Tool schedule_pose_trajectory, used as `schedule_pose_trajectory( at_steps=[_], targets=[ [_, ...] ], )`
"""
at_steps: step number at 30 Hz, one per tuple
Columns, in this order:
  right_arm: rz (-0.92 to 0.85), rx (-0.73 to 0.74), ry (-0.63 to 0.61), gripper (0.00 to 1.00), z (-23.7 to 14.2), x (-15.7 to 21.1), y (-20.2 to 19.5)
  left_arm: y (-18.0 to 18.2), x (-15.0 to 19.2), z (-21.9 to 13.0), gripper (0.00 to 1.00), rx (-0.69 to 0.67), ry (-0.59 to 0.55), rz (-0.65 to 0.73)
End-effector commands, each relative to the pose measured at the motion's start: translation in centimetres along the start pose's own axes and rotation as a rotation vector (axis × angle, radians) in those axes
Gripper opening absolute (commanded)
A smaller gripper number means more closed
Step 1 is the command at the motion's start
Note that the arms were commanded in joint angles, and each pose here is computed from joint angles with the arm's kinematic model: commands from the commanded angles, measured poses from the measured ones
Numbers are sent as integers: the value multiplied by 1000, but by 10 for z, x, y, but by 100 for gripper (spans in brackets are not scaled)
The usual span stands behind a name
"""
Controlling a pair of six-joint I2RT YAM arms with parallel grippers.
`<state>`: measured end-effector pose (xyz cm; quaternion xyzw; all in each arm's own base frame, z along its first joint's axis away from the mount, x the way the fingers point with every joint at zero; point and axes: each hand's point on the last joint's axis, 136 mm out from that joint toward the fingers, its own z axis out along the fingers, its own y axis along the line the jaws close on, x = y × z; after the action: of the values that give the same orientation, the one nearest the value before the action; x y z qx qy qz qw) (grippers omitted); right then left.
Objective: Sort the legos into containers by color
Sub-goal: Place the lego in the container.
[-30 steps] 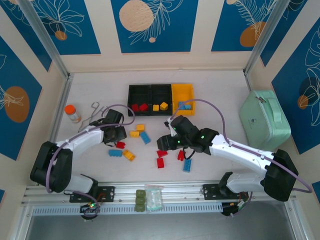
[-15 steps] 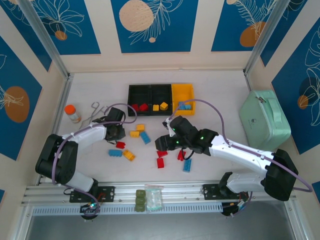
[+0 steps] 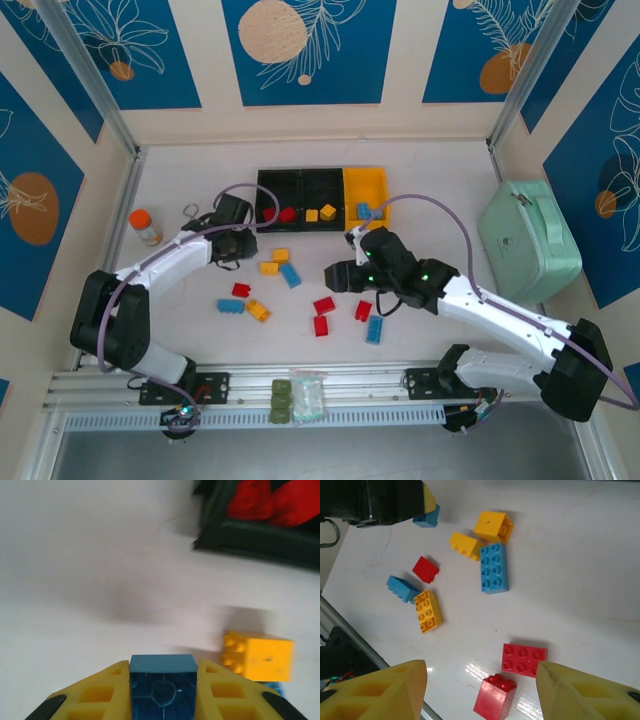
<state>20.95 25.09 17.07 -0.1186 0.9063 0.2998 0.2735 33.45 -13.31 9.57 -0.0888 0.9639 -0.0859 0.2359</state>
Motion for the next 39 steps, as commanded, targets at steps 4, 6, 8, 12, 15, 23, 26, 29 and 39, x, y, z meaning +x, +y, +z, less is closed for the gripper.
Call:
schedule_pose_trajectory(
  at_steps=[4,6,8,12,15,23,26,29,39],
  targets=[
    [136,103,-37,59,-21,10,-43,-67,-18,-22,27,125,-11,81],
    [174,118,-58,60,-28,13,-53,-87,-25,-23,27,150,-17,105],
    [212,141,-71,59,-34,16,-64,-109,-28,-23,27,174,-17,133],
    [274,192,-92,59,-45,24,-83,-155,-36,-19,27,223,-16,182],
    [303,207,-115,60,-53,26,-91,-188,-41,-17,27,258,-18,214],
    [360,213,-134,60,-63,36,-106,-260,-49,-1,27,338,-10,269],
    [373,212,-137,60,-64,39,-108,-283,-53,7,27,363,-18,289],
    [385,214,-144,60,-66,41,-111,-302,-56,16,27,379,-29,306],
    [399,214,-150,60,-68,44,-114,-326,-60,50,27,362,-43,349]
  ],
)
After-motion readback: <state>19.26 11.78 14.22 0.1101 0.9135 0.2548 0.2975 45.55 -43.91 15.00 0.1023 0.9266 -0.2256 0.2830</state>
